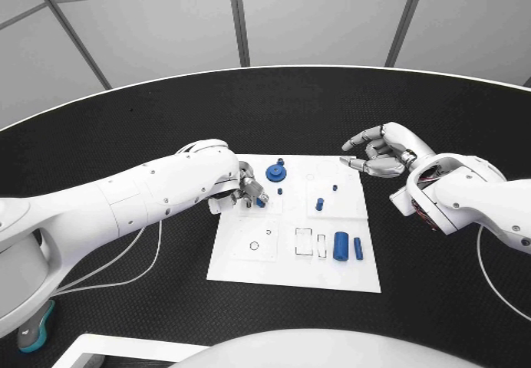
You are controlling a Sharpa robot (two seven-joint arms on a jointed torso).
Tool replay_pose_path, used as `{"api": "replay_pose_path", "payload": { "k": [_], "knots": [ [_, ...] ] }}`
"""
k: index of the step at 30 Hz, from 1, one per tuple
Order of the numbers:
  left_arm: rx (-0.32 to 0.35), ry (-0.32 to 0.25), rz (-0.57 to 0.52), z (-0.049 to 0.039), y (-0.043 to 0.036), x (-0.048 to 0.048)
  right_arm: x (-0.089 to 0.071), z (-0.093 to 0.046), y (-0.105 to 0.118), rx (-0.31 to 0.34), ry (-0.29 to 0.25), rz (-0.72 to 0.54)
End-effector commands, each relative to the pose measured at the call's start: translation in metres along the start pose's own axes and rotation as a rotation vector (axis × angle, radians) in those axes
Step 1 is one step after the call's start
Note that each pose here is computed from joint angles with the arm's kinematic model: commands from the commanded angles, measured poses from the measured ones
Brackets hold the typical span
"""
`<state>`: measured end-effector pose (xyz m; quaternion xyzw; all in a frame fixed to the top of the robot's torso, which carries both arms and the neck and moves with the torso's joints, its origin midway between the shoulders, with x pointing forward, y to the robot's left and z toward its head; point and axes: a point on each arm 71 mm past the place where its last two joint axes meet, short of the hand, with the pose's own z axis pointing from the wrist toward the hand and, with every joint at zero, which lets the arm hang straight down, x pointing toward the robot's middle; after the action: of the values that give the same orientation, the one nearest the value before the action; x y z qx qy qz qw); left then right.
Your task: Assemble the parts on the task board
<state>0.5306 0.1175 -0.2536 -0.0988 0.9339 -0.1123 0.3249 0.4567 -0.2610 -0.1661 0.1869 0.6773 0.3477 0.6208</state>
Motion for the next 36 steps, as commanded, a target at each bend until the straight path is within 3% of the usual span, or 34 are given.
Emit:
{"api": "replay_pose_path", "payload": {
  "k": [1, 36],
  "knots": [
    [0.0, 0.001, 0.0, 0.0001, -0.0001, 0.0, 0.0, 0.0001, 0.0, 0.0, 0.0, 0.0],
    [-0.005, 0.006, 0.003, 0.0005, 0.0015, -0.0004, 0.0001, 0.0006, -0.0003, 0.0, 0.001, -0.001]
  ]
}}
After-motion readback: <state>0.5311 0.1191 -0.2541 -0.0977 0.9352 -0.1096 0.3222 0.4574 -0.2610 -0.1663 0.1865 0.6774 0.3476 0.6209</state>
